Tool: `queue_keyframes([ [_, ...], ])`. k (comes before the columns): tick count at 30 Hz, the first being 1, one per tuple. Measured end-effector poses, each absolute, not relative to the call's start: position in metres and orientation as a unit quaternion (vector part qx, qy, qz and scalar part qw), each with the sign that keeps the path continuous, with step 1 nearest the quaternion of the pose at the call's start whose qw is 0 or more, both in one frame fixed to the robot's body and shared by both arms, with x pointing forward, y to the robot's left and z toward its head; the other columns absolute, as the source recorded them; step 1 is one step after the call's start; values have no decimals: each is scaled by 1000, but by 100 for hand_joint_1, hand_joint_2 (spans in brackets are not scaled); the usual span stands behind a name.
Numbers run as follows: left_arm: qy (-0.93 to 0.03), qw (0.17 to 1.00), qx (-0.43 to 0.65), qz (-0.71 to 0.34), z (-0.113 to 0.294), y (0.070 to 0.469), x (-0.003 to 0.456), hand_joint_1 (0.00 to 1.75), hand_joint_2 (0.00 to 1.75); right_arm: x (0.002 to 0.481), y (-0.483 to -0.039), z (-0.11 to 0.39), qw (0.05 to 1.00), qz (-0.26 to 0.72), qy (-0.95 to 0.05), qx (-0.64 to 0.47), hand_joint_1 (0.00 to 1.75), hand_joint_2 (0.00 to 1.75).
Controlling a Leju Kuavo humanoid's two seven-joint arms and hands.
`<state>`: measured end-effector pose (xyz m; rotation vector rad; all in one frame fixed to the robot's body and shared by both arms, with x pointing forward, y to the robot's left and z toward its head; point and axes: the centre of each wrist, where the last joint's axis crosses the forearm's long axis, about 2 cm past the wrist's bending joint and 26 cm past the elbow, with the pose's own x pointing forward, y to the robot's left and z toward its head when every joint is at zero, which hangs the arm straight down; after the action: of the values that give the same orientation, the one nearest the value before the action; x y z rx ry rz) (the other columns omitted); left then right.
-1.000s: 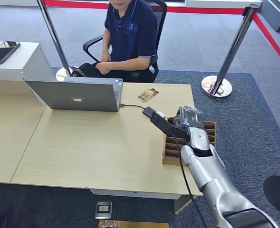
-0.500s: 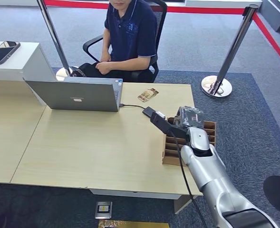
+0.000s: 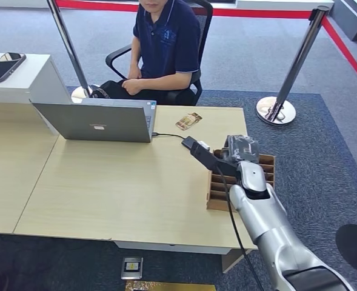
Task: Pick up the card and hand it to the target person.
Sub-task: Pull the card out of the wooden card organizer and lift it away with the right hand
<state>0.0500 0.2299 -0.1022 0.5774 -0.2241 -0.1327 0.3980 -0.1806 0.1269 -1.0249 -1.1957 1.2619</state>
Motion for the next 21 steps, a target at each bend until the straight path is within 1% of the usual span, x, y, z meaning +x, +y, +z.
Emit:
queue_keyframes([
  [5,-110,950,284,-66,-102,230,50,0,0,397,-180,127,532,528,-504,-429,137,175],
  [21,-111,950,286,-64,-102,230,50,0,0,395,-175,135,516,528,-523,-426,137,175],
])
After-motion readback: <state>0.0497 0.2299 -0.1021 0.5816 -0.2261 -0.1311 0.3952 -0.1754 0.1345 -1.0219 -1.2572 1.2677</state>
